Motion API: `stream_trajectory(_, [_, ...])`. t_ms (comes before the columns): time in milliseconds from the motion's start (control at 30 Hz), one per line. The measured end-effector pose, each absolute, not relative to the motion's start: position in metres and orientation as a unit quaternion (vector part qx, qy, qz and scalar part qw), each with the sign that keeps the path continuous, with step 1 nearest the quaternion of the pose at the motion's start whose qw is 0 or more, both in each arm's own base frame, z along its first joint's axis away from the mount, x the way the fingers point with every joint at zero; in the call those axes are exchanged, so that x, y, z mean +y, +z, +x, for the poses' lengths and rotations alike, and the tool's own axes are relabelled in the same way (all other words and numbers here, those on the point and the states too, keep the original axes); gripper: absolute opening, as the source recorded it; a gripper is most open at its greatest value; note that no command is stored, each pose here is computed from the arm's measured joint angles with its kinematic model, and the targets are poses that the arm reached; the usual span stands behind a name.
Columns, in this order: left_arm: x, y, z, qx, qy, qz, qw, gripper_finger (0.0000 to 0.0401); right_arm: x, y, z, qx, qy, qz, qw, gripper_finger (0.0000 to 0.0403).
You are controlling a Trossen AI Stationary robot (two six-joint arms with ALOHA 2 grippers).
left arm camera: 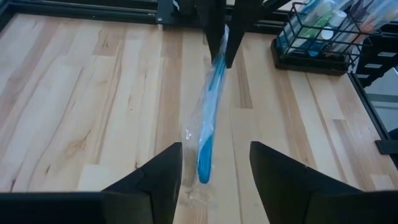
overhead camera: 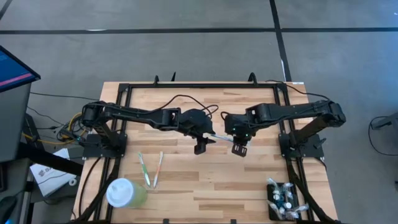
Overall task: Pick & Place toothbrushing station
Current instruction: Put the blue toothbrush into the black organizer
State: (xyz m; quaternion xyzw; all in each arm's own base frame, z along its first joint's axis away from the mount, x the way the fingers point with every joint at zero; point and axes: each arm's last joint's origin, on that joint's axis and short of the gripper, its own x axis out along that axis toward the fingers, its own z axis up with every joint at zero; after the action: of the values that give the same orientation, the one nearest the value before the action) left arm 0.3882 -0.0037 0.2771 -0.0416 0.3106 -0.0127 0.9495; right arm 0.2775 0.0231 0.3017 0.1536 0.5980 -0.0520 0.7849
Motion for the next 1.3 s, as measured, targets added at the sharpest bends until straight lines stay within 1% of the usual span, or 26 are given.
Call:
stream_trajectory(267, [-0.0006, 0.2773, 0.3883, 0.310, -0.009, -0.043, 0.950, 0.0181, 0.0214, 0.3016, 0.2777, 0.598, -0.052, 0.153, 0.785, 0.0008])
stream_trajectory(567, [-0.0008, 0.2752, 0.3896, 0.311, -0.011, -0.044, 0.949, 0.0130, 0.0215, 0.3016, 0.2777, 0.598, -0.049, 0.149, 0.786, 0.0008])
stream_trajectory(867, [-0.0009, 0.2729, 0.3911, 0.312, -0.011, -0.049, 0.949, 0.0089, 0.0215, 0.3016, 0.2781, 0.597, -0.049, 0.149, 0.787, 0.0008])
stream_trajectory(1067, [-0.0009, 0.2728, 0.3910, 0.313, -0.011, -0.049, 0.949, 0.0075, 0.0215, 0.3016, 0.2781, 0.597, -0.049, 0.149, 0.787, 0.0008])
stream_trajectory(1300, [-0.0009, 0.2739, 0.3918, 0.306, -0.011, -0.049, 0.951, 0.0071, 0.0215, 0.3015, 0.2781, 0.597, -0.049, 0.149, 0.786, 0.0008])
